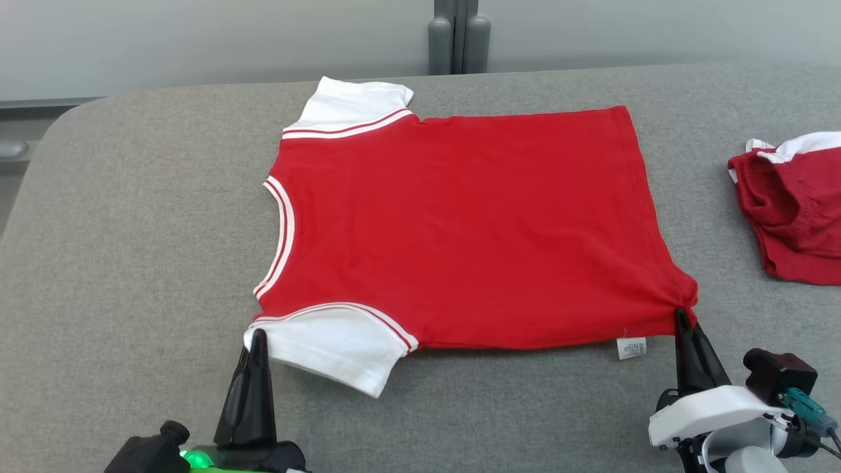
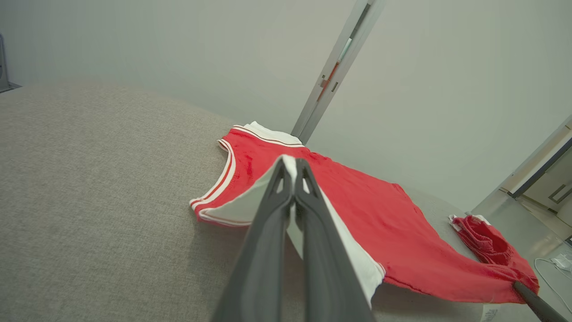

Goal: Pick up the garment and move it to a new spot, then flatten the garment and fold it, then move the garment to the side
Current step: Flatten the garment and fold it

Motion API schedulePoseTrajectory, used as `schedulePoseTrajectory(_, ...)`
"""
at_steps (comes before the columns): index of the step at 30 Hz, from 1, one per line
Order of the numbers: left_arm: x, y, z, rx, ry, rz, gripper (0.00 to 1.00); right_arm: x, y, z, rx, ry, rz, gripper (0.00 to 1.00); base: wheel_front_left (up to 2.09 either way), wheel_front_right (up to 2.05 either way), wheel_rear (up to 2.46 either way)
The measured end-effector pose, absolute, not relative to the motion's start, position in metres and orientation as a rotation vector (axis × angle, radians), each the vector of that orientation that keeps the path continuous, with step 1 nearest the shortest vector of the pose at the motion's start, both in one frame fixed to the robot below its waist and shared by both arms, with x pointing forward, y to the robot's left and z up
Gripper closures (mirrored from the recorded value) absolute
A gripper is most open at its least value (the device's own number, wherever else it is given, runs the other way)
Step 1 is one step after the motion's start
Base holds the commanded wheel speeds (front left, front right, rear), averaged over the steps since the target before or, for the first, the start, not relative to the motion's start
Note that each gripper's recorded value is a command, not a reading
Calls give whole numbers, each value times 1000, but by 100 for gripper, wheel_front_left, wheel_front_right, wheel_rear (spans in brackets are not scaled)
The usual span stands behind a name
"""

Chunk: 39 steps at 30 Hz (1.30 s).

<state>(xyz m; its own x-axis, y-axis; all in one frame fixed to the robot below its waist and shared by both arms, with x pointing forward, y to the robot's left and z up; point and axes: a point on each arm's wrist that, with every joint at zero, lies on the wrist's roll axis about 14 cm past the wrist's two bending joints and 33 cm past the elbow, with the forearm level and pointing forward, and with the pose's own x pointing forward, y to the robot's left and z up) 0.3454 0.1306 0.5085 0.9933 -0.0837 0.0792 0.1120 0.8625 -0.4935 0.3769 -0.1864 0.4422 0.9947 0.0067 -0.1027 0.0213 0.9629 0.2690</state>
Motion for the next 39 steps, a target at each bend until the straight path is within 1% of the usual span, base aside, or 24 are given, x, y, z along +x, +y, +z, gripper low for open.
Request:
schedulePoseTrajectory(6,356,131,495,-533,-17,-85,100,385,-185,417,296,181,-21,100,0,0,0)
schedulePoseTrajectory(12,371,137,492,-519,-21,-70,100,394,-184,411,332,198,-32,100,0,0,0)
schedulePoseTrajectory(18,398,132,491,-490,-26,-101,100,414,-186,420,370,161,-43,100,0,0,0)
schedulePoseTrajectory(27,458,128,488,-446,-24,-123,100,445,-195,427,361,126,-64,100,0,0,0)
schedulePoseTrajectory(35,484,121,462,-410,48,-135,100,461,-200,424,358,125,-75,100,0,0,0)
schedulePoseTrajectory(36,486,120,459,-405,58,-138,100,461,-200,423,357,129,-76,96,0,0,0)
schedulePoseTrajectory(37,488,120,457,-401,64,-138,100,462,-200,421,357,134,-77,83,0,0,0)
schedulePoseTrajectory(38,491,119,457,-396,63,-140,100,463,-199,420,357,135,-76,75,0,0,0)
schedulePoseTrajectory(39,494,119,458,-393,63,-141,100,465,-199,421,358,133,-73,70,0,0,0)
